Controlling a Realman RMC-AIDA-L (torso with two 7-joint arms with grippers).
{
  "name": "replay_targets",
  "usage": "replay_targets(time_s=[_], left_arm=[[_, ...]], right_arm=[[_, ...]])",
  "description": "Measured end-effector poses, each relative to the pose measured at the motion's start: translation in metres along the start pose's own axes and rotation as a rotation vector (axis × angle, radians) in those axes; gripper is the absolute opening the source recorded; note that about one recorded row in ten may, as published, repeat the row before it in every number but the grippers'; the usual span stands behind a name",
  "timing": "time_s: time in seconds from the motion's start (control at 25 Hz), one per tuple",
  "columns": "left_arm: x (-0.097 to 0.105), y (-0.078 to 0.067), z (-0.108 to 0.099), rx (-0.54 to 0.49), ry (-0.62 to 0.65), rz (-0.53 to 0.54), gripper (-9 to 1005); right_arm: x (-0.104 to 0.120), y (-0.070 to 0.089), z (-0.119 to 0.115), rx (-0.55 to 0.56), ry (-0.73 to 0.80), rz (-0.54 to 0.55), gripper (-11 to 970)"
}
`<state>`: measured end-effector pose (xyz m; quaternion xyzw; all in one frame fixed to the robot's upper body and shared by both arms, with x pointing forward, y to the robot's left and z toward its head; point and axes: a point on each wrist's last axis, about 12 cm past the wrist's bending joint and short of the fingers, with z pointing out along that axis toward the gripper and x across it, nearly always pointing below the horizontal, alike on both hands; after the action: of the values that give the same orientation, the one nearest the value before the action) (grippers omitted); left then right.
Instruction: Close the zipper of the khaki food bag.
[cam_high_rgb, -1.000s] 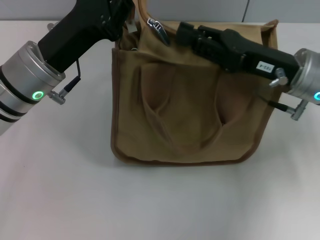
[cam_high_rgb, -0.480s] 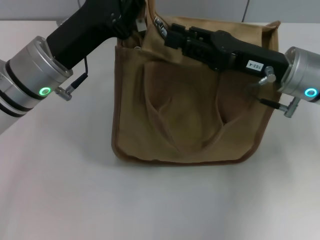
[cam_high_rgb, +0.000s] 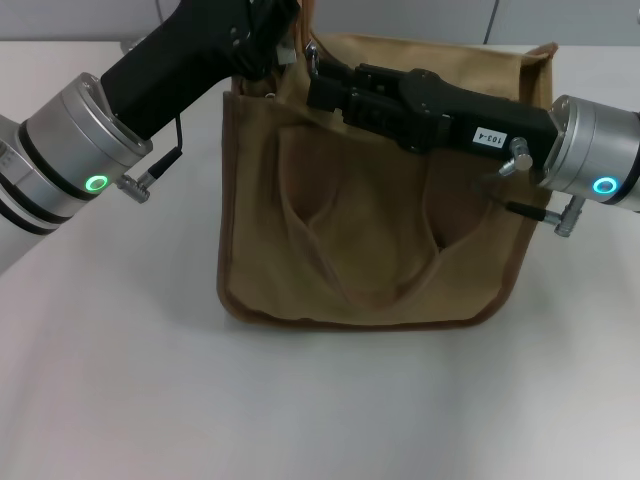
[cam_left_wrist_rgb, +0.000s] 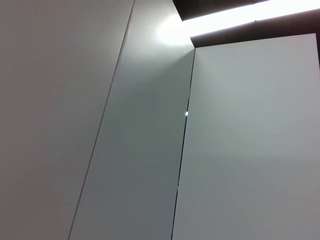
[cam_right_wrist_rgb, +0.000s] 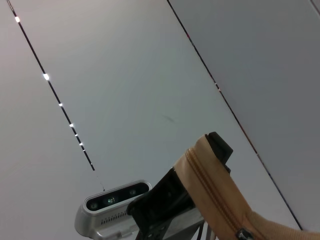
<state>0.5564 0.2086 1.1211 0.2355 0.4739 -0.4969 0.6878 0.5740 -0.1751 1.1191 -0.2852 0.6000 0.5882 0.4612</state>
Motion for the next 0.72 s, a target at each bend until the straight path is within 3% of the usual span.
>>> replay_targets(time_s=[0.72], left_arm=[[0.0021, -0.0012, -0.0016, -0.009, 0.001, -0.008, 25]], right_arm=[[-0.0007, -0.0007, 0.0087, -0.005, 0.003, 0.027, 313]])
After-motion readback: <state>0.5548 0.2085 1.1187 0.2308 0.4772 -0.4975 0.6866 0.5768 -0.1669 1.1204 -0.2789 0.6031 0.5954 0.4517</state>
